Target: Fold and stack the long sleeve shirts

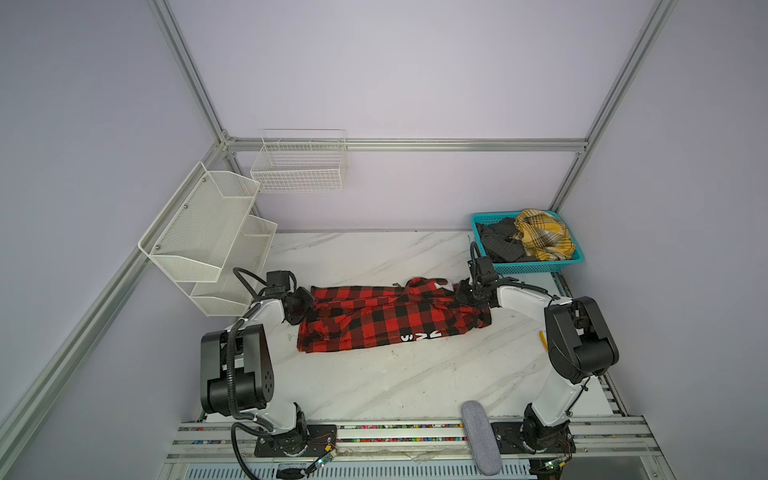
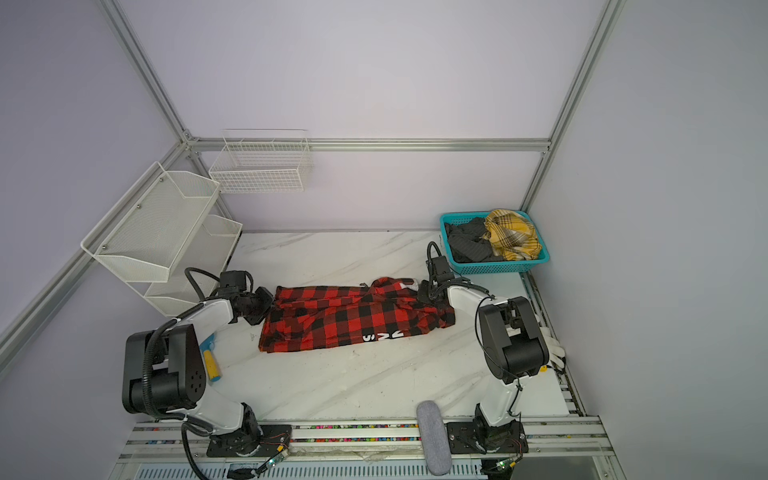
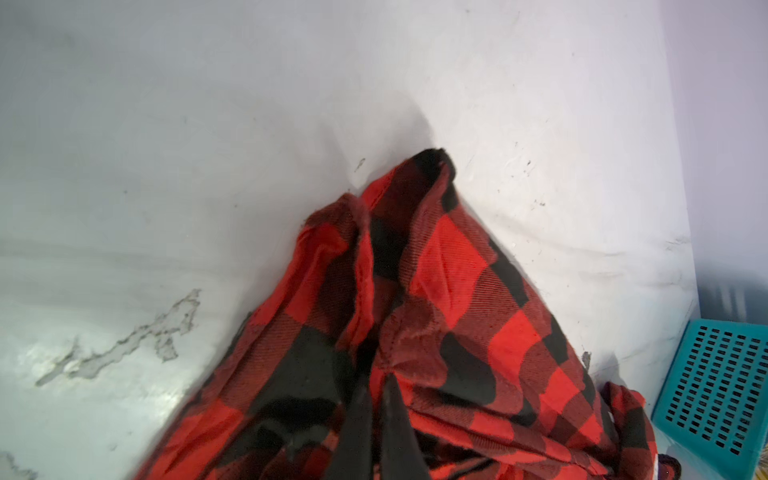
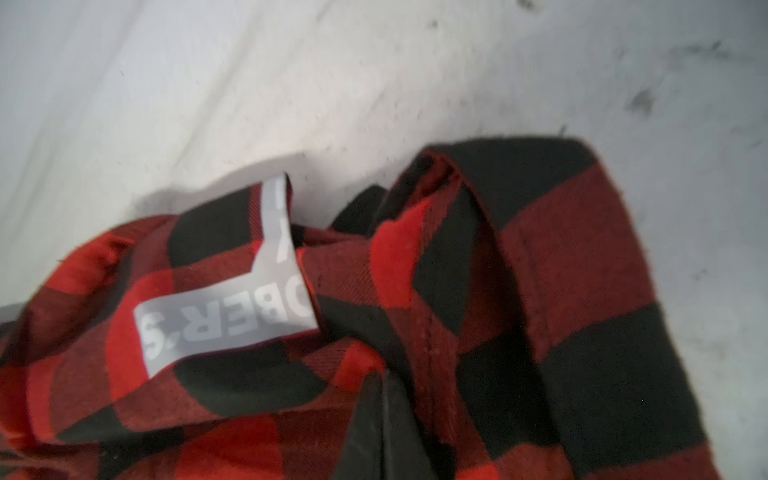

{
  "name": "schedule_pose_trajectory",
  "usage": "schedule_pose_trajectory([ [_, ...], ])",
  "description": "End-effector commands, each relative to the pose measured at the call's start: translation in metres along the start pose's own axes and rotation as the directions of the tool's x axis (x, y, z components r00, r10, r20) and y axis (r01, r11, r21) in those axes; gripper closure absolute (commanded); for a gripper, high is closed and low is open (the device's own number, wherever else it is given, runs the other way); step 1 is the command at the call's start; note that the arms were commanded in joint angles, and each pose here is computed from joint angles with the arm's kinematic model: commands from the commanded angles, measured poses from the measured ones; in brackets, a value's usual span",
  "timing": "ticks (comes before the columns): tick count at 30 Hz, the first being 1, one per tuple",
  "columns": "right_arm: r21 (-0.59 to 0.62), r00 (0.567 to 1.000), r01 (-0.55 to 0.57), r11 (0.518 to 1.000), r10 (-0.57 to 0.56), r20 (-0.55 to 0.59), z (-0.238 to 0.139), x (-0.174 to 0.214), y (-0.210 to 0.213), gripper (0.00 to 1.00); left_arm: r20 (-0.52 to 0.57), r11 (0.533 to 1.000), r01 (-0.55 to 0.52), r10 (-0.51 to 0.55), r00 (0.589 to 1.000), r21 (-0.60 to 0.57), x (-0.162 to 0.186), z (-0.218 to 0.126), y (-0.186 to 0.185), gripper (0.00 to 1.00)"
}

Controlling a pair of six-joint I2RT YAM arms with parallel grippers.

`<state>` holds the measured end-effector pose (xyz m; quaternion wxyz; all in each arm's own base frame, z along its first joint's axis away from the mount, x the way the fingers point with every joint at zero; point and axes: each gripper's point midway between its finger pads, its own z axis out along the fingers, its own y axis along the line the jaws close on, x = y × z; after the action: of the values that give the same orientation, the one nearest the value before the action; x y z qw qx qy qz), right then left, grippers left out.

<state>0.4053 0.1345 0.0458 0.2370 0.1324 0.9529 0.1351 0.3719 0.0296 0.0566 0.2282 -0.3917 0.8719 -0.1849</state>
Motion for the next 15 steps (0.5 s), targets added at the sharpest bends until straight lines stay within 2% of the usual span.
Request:
schedule_pose_trajectory([
  [1,-0.024,1.0,-0.017,1.0,0.017,-0.001,0.007,0.0,0.005,1.0,-0.03,0.996,0.054,-0.056,0.998,-0.072,0.016,0.014,0.036,1.0],
  [2,-0.029,1.0,-0.014,0.999,0.014,0.005,0.004,-0.003,0.009,1.0,-0.031,0.996,0.051,-0.053,0.998,-0.071,0.017,0.013,0.036,1.0],
  [5,-0.021,0.999,0.007,1.0,-0.006,0.039,-0.011,-0.017,0.016,0.7,-0.024,0.998,0.038,-0.039,0.999,-0.056,0.012,0.007,0.029,1.0],
  [6,-0.014,0.999,0.013,1.0,-0.012,0.051,-0.017,-0.023,0.017,0.64,-0.024,0.998,0.034,-0.035,0.999,-0.047,0.011,0.004,0.025,1.0],
  [7,-0.003,0.998,0.02,1.0,-0.019,0.065,-0.025,-0.028,0.018,0.54,-0.03,0.999,0.037,-0.038,0.999,-0.039,0.01,0.001,0.021,0.92],
  [9,0.01,0.995,0.033,0.999,-0.034,0.097,-0.042,-0.042,0.022,0.48,-0.031,0.999,0.041,-0.042,0.999,-0.026,0.01,-0.01,0.014,0.62],
  [10,0.014,0.992,0.039,0.999,-0.04,0.119,-0.052,-0.05,0.025,0.46,-0.021,0.999,0.041,-0.041,0.999,-0.018,0.008,-0.019,0.01,0.52],
  [12,0.01,0.985,0.049,0.999,-0.051,0.162,-0.071,-0.07,0.036,0.43,0.015,0.999,0.04,-0.04,0.999,-0.001,0.001,-0.039,0.0,0.43],
  [15,-0.007,0.981,0.089,0.996,-0.086,0.171,-0.078,-0.092,0.057,0.41,0.078,0.999,0.01,-0.013,0.997,0.037,-0.011,-0.071,-0.026,0.4],
])
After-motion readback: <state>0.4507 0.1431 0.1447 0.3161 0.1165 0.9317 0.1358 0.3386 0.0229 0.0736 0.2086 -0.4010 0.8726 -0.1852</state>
